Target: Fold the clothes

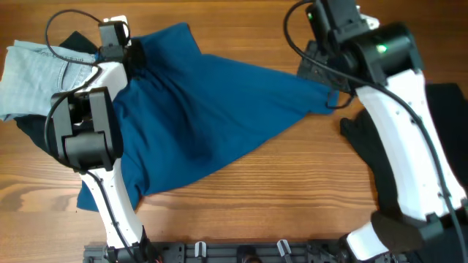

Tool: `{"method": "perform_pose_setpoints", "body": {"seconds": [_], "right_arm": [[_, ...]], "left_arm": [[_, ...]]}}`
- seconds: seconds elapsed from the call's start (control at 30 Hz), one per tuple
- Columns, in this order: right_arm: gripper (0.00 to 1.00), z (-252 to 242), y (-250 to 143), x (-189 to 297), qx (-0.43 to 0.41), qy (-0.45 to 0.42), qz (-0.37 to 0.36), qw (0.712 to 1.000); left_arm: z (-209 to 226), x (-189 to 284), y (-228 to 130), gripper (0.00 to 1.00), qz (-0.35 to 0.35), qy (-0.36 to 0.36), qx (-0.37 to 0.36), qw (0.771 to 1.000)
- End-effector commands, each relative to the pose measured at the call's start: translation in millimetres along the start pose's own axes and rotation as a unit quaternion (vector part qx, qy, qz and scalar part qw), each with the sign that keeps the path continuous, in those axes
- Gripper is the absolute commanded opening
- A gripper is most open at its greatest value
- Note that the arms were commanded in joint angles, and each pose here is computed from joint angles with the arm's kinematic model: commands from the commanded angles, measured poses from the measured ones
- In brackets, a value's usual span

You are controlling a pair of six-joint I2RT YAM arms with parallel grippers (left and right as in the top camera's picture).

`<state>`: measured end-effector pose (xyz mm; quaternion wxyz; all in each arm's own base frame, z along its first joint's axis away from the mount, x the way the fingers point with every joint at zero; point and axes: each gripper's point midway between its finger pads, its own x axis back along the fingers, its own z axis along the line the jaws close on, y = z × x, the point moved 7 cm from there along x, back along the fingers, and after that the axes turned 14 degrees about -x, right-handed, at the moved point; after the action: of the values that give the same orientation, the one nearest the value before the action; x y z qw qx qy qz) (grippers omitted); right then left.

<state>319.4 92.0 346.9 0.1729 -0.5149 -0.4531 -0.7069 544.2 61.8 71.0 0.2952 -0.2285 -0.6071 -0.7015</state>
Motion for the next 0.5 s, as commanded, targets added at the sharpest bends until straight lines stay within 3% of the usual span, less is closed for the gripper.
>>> {"method": "perform_pose_setpoints", "body": {"seconds": [0.0, 0.2, 0.3, 0.4, 0.47], "right_arm": [[0.98, 4.1, 4.3, -37.1, 0.003, -0.037, 0.045, 0.998], [0.97, -15.8, 30.4, -105.3, 0.005, -0.053, 0.144, 0.988], [0.89, -27.2, 42.2, -139.8, 0.000, -0.022, 0.204, 0.979], [0.87, -28.3, 42.3, -164.6, 0.032, 0.037, 0.264, 0.963], [0.88, -31.8, 43.3, -180.3, 0.031, 0.028, 0.274, 0.961]], "left_arm": [[18.8, 57.0, 74.2, 0.10, -0.088, 0.023, 0.016, 0.996], [32.8, 161.4, 123.8, 0.27, -0.134, 0.029, 0.019, 0.990], [30.7, 215.8, 127.2, 0.34, -0.123, 0.008, 0.014, 0.992], [20.3, 264.4, 122.5, 0.46, -0.112, -0.044, 0.006, 0.993], [13.2, 294.9, 116.1, 0.54, -0.102, -0.072, 0.001, 0.992]]}}
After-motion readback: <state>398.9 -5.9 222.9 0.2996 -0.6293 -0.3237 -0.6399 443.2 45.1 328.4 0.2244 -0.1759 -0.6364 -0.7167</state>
